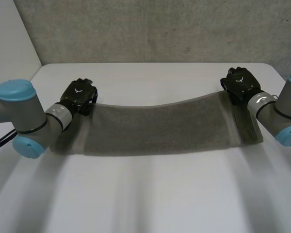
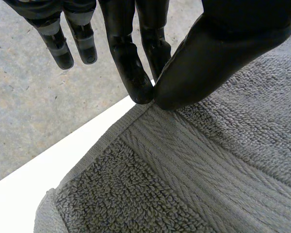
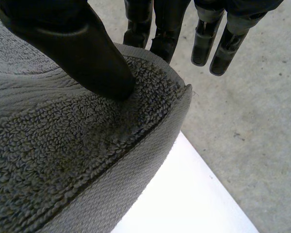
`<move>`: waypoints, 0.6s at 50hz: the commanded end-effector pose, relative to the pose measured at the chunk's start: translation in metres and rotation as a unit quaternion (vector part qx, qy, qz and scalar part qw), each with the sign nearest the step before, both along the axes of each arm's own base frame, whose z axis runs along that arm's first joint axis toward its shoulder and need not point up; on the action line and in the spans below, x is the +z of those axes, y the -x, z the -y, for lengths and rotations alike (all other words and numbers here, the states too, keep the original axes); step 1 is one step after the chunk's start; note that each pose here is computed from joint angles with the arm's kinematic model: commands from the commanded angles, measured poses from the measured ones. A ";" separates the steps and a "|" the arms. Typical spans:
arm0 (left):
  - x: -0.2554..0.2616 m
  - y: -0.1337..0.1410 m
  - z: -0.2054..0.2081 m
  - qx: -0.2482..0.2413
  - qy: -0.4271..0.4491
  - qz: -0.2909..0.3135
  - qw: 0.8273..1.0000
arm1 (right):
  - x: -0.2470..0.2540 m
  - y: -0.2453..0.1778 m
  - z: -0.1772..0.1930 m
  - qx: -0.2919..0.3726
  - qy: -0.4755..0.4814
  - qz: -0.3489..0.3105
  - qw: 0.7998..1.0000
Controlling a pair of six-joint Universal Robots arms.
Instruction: Fold the towel.
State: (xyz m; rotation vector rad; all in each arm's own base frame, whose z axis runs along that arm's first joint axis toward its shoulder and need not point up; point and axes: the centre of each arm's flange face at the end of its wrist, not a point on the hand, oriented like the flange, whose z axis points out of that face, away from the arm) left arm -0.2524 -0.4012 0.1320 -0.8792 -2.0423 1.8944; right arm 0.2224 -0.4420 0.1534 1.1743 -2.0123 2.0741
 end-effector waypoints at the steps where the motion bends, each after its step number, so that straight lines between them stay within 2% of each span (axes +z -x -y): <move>1: -0.009 0.001 0.004 0.001 0.001 0.000 1.000 | -0.007 -0.006 0.005 0.001 0.014 0.000 1.000; 11: -0.013 0.000 0.001 0.002 -0.007 0.003 1.000 | -0.008 -0.011 0.001 -0.009 0.011 -0.004 1.000; 17: 0.019 0.005 -0.011 -0.005 0.015 -0.005 1.000 | 0.021 -0.009 -0.005 -0.013 0.030 0.003 0.999; 19: 0.031 0.004 -0.016 -0.005 0.022 -0.008 1.000 | 0.057 -0.004 -0.019 -0.016 0.049 0.016 0.999; 24: 0.073 0.000 -0.048 -0.008 0.042 -0.021 0.999 | 0.086 0.009 -0.044 -0.026 0.039 0.054 0.997; 28: 0.091 -0.004 -0.070 -0.007 0.038 -0.045 0.998 | 0.097 0.017 -0.062 -0.032 0.021 0.077 0.996; 30: 0.095 -0.007 -0.080 -0.003 0.028 -0.062 0.998 | 0.091 0.025 -0.081 -0.040 -0.020 0.079 0.996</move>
